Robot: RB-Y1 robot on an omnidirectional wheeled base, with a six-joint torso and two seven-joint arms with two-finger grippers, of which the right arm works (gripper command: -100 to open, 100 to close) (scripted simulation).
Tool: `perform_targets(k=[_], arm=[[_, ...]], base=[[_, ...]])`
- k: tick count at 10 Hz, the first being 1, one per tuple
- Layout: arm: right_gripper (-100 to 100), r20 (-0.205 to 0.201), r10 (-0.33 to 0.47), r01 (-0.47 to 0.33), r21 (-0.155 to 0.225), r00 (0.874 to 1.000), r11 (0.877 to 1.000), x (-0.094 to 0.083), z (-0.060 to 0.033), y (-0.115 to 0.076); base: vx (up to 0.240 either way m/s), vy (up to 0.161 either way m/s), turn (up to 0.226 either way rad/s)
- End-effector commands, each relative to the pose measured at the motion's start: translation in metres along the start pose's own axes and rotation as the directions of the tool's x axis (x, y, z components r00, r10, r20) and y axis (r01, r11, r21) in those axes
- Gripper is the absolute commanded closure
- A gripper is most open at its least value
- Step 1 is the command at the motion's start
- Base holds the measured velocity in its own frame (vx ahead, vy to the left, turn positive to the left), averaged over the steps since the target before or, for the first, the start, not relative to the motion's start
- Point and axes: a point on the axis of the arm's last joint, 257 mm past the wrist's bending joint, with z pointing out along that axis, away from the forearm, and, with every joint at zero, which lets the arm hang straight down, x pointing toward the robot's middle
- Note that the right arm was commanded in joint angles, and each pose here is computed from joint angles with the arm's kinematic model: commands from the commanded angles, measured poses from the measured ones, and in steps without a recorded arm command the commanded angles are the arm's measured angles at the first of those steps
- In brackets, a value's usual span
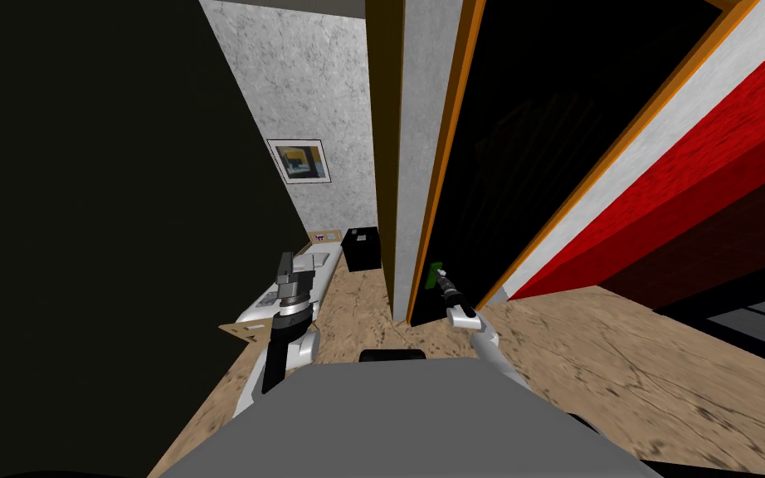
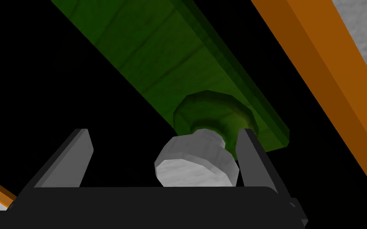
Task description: Pull the door open
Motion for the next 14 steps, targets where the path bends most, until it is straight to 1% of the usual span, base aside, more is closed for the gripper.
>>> perform_targets(k=[1, 2, 4, 5, 6, 7, 9, 10, 11, 12, 14], arm=[[100, 0.003, 0.044, -0.044, 0.053, 0.999, 0.998, -0.014, -0.0057, -0.025], [100, 0.006, 0.073, -0.073, 0.054, 0.997, 0.996, -0.015, -0.0057, -0.026], [100, 0.007, 0.079, -0.08, 0.055, 0.997, 0.995, -0.015, -0.0057, -0.026], [100, -0.001, 0.136, -0.135, 0.075, 0.991, 0.988, -0.011, -0.0061, -0.03], [100, -0.009, 0.162, -0.16, 0.089, 0.987, 0.983, -0.008, -0.0064, -0.034], [100, -0.006, 0.186, -0.185, 0.09, 0.983, 0.979, -0.008, -0.0064, -0.034], [100, -0.006, 0.186, -0.185, 0.09, 0.983, 0.979, -0.008, -0.0064, -0.034], [100, -0.017, 0.246, -0.242, 0.114, 0.969, 0.964, -0.002, -0.0071, -0.038], [100, -0.021, 0.274, -0.269, 0.124, 0.962, 0.955, 0.0, -0.0074, -0.04], [100, -0.017, 0.3, -0.296, 0.125, 0.954, 0.947, 0.0, -0.0074, -0.04], [100, -0.017, 0.3, -0.296, 0.125, 0.954, 0.947, 0.0, -0.0074, -0.04]], base=[[-0.008, -0.02, -0.012], [-0.009, -0.007, -0.002], [-0.005, 0.001, 0.001], [-0.018, -0.012, -0.002], [-0.019, -0.01, -0.007], [-0.013, 0.003, -0.028], [-0.009, 0.003, 0.002], [-0.011, -0.007, -0.015], [-0.021, -0.013, -0.013], [-0.006, -0.012, -0.025], [-0.008, 0.008, -0.001]])
